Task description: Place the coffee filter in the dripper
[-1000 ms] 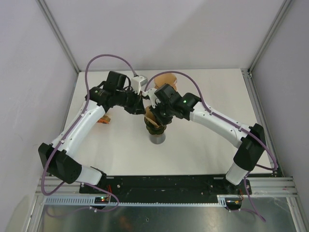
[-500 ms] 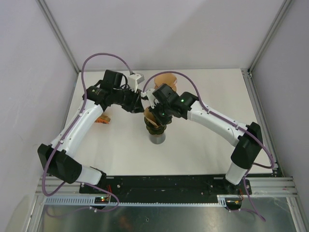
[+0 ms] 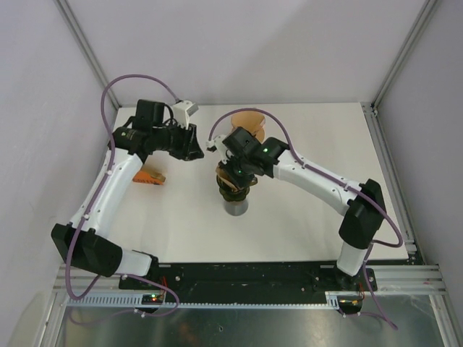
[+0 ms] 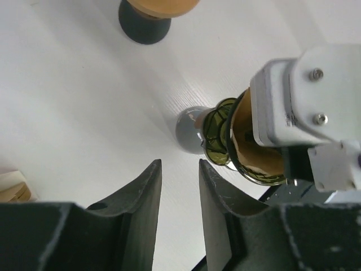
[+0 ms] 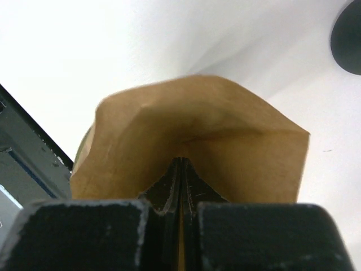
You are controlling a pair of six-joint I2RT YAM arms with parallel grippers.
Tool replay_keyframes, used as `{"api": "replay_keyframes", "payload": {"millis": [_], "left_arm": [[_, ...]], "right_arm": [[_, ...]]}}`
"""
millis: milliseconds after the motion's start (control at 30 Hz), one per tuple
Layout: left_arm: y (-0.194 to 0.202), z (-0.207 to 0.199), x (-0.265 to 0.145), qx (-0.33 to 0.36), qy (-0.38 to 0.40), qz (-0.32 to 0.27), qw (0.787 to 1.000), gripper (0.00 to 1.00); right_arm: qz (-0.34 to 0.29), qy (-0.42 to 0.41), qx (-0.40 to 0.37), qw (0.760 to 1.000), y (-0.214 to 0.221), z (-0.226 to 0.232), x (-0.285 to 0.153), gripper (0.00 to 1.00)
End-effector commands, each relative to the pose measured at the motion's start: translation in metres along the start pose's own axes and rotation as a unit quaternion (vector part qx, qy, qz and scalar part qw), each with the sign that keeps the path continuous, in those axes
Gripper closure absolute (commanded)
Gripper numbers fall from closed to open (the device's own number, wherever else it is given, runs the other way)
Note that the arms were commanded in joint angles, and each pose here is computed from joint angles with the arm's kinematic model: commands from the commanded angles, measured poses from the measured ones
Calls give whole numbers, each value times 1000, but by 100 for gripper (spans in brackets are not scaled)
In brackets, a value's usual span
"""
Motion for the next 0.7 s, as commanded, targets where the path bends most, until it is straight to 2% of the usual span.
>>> {"api": "replay_keyframes", "payload": {"millis": [0,233,667], "left_arm": [[-27,10,-28,22,-31,-51,998,62],[-24,29,-38,5,-55,-57,997,60],[-20,35,-40,0,-57,-58,997,59]], "right_arm": [[-17,12,-27,999,-16,8,-8,100],[10,51,-39,998,-12,2,0,100],[55,95,-65,992,2,1,17,100]]}}
Point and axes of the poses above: each gripper's point midway between its finger pads, its own x axis out along the fingers, its own z axis along the line the jaws close on, y = z × x, the point moved 1 cm from there along -x, back along the fingers, and after that the axes turned 13 degrees about x, right-handed, at the moved point
